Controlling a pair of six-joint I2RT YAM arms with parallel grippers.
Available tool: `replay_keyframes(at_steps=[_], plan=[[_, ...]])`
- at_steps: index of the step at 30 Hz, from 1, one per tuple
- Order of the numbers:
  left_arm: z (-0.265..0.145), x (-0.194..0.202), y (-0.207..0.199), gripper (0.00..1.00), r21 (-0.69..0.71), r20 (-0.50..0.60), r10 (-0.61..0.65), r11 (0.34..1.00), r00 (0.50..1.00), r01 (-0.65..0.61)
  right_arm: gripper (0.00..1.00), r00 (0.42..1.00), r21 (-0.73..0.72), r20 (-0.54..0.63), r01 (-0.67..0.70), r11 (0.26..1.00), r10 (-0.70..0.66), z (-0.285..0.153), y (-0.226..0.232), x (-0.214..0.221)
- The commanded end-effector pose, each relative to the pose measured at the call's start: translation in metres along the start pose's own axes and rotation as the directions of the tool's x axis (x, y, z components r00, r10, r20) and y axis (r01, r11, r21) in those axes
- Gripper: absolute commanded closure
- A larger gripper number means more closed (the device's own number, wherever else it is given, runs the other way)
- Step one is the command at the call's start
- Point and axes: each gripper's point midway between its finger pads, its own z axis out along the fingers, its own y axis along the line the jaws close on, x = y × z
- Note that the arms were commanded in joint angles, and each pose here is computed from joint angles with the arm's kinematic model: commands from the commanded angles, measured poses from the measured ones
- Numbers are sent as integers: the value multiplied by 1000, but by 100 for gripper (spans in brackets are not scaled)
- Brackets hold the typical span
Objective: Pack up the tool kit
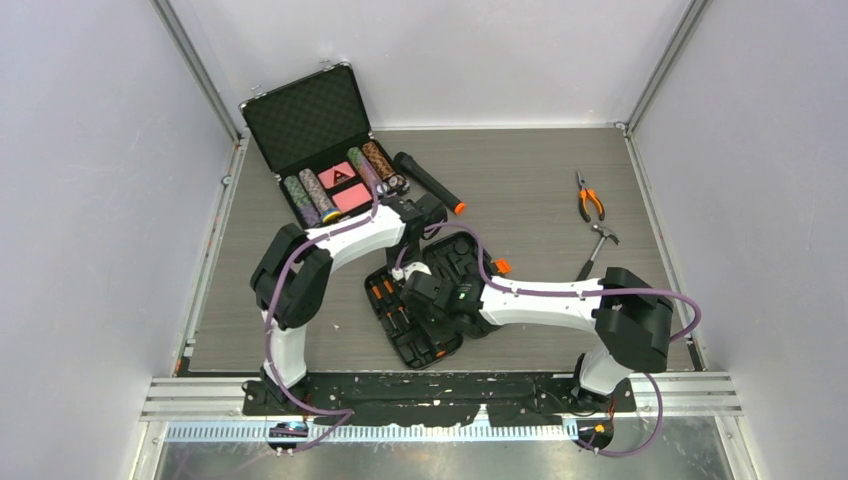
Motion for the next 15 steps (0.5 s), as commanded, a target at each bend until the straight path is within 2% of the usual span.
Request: replay_keyframes(at_steps=[1, 5, 11, 15], plan=[[44, 29, -26, 100, 0, -76, 53, 999, 996, -53, 95, 996, -57, -89, -10, 998, 5, 10, 8, 27], [61, 39, -21, 100, -33, -104, 48, 998, 993, -52, 95, 997, -124, -72, -35, 992, 27, 10, 17, 21], [82, 57, -33, 100, 74, -124, -60, 995, 990, 70, 95, 998, -200, -42, -52, 978, 44, 9, 28, 14], [95, 67, -32, 100, 94, -153, -104, 988, 983, 119, 94, 998, -239, -15, -56, 969, 54, 4, 33, 8]])
